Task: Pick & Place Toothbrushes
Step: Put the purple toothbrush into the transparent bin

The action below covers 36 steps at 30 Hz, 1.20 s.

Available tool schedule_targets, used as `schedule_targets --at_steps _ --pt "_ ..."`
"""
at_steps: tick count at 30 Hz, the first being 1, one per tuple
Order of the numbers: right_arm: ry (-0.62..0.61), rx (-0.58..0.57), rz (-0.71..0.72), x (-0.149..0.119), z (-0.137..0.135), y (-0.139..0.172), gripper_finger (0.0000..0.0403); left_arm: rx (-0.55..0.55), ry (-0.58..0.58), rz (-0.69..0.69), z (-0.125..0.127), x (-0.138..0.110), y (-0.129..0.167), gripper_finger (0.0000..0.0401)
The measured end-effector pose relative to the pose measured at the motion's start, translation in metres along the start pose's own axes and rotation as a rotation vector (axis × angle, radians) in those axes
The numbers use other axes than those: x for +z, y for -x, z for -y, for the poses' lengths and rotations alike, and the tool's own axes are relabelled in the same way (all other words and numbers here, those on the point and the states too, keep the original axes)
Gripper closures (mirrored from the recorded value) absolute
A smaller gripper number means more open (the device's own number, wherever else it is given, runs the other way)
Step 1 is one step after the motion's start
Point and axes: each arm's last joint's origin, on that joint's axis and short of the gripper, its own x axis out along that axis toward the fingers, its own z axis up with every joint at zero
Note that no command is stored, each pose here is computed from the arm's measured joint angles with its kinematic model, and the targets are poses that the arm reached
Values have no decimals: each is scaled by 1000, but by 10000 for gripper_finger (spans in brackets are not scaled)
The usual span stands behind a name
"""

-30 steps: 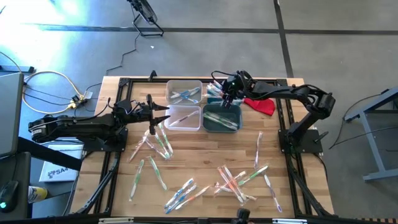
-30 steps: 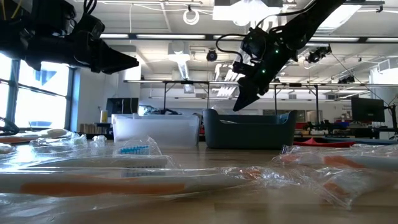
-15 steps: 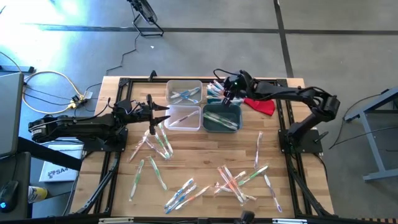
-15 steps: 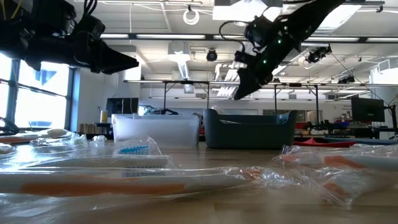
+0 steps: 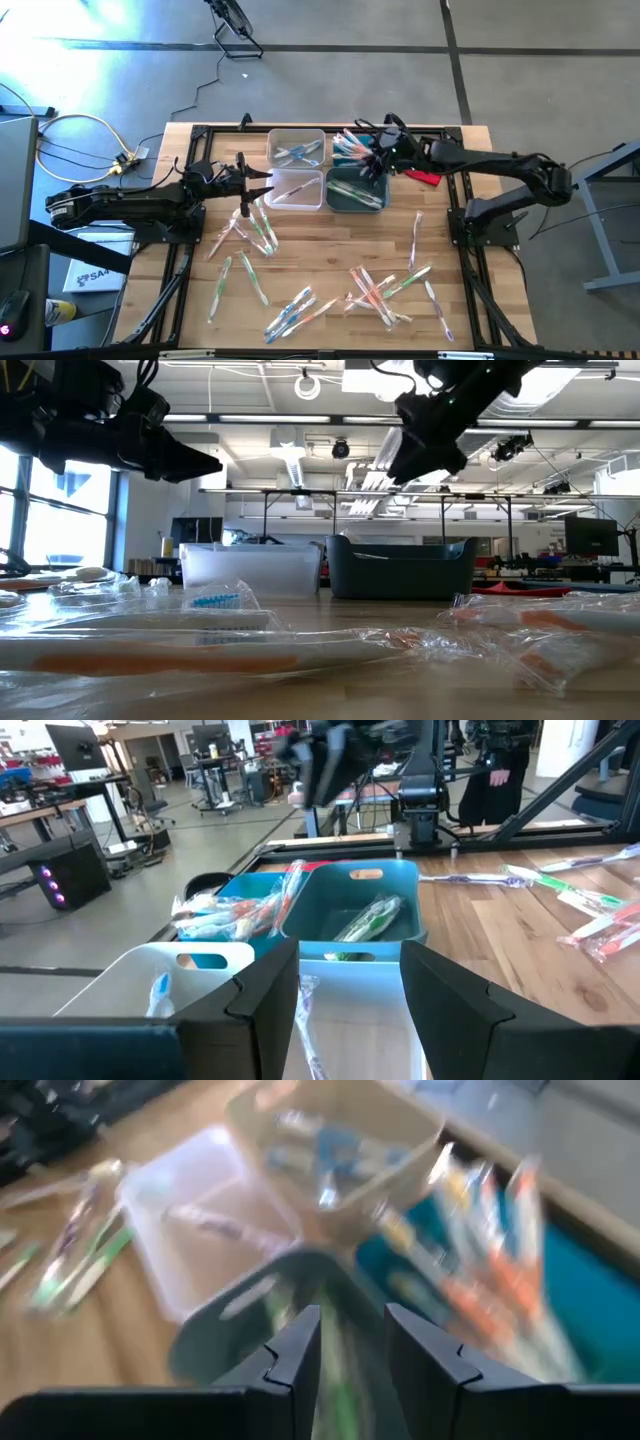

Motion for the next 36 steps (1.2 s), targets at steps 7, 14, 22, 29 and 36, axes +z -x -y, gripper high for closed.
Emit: schedule_targets --at_steps 7,14,22,29,36 --pt "-161 120 -188 -21 -21 14 298 0 0 0 0 0 0 230" --pt "-294 93 -447 -49 -34 23 298 0 1 0 0 0 0 230" --pt "-401 -64 -613 -76 -48 37 298 0 1 1 0 0 0 230" --pt "-443 -176 -618 -91 -59 46 298 0 1 1 0 0 0 230" --pt "-559 -303 -595 -103 -67 54 298 0 1 1 0 0 0 230"
